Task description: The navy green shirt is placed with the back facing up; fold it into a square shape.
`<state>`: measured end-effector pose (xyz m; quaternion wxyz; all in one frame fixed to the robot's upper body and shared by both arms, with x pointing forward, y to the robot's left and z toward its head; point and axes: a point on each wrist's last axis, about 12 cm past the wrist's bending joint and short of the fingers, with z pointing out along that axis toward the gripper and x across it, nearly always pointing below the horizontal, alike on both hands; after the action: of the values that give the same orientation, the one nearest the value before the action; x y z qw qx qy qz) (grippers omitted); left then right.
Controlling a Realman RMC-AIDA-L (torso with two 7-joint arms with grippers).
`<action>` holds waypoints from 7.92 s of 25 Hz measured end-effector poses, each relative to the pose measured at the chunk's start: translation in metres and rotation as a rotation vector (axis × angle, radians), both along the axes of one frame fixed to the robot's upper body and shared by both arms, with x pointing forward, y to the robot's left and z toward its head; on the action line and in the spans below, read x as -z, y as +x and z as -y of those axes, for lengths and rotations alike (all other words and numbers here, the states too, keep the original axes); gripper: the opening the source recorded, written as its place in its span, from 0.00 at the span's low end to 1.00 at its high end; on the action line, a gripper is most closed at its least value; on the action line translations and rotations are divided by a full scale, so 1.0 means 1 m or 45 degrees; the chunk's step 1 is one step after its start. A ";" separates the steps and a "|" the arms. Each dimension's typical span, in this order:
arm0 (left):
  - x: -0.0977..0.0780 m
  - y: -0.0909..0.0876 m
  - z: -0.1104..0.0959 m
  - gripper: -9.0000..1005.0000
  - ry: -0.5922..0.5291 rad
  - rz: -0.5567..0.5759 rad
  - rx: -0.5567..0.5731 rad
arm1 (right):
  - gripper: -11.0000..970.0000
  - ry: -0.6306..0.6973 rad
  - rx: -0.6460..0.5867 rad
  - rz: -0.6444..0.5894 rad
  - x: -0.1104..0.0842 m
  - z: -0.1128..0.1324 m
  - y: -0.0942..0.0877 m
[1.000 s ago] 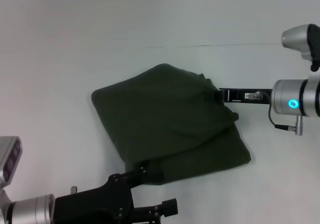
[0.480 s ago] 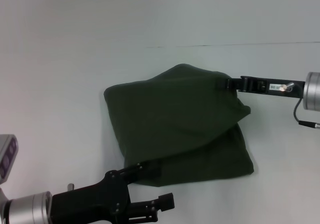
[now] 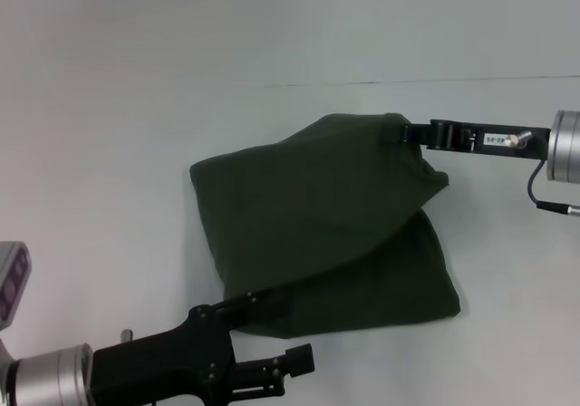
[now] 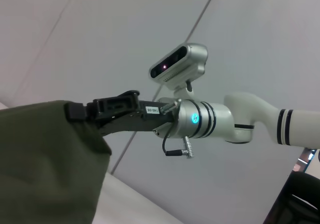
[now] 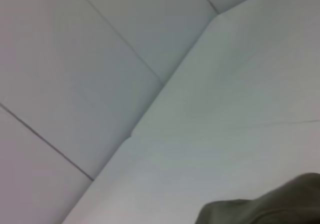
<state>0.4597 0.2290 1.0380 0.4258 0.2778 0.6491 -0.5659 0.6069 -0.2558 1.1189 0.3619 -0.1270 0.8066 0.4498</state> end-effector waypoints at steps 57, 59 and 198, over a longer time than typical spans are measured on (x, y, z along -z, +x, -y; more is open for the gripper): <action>-0.003 0.009 0.003 0.90 -0.004 -0.041 -0.011 | 0.07 -0.108 0.130 -0.149 0.062 0.048 -0.049; -0.003 0.009 0.002 0.90 -0.002 -0.039 -0.014 | 0.19 -0.101 0.171 -0.143 0.060 0.055 -0.048; 0.005 0.008 -0.007 0.90 0.086 -0.002 -0.088 | 0.02 -0.568 0.215 0.206 0.064 -0.061 0.033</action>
<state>0.4680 0.2359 1.0330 0.4349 0.2689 0.6773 -0.5290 0.6395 -0.1945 1.0548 0.4247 -0.1716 0.8620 0.2171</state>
